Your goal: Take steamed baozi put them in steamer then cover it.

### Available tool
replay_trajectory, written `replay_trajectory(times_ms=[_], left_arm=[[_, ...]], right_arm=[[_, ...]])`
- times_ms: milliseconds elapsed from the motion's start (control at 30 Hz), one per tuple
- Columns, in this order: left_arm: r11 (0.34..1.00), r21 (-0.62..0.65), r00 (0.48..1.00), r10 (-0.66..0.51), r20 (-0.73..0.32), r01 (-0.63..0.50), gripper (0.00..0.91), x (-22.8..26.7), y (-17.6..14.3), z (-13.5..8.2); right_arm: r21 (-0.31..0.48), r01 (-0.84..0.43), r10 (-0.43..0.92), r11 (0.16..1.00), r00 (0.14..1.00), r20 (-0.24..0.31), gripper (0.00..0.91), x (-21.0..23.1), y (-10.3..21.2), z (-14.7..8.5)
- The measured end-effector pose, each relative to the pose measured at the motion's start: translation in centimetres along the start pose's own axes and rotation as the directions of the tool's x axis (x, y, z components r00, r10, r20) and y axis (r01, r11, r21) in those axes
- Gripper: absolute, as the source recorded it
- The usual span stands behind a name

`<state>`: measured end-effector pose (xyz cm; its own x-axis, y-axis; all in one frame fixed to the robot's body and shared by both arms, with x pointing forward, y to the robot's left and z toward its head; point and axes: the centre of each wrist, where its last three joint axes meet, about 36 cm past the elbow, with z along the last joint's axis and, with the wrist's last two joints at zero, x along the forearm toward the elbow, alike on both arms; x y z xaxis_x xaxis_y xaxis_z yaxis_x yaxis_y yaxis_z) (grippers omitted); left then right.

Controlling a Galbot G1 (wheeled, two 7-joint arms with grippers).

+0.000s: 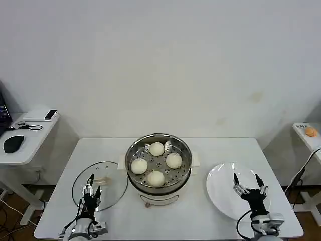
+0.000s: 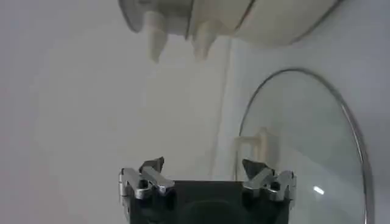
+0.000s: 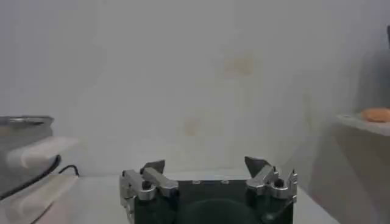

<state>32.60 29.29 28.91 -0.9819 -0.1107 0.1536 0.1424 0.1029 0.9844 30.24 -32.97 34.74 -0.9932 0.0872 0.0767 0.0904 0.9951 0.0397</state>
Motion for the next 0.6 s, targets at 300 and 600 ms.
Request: replay_trajectory(times_ms=[300,600], left_arm=[[1.0,0.0,1.0,0.014,-0.007,-0.014,0.907,-2.1,-0.1,0.0],[1.0,-0.008,1.0,0.006,-0.018,-0.006,0.907,-4.0,-0.1,0.4]], right_arm=[[-0.006,-0.012,0.012,1.0,1.0,-0.01,0.907,0.4,0.0,0.4],[-0.008,-0.022,0.022,1.0,1.0,-0.022,0.907,1.0,0.1,1.0]])
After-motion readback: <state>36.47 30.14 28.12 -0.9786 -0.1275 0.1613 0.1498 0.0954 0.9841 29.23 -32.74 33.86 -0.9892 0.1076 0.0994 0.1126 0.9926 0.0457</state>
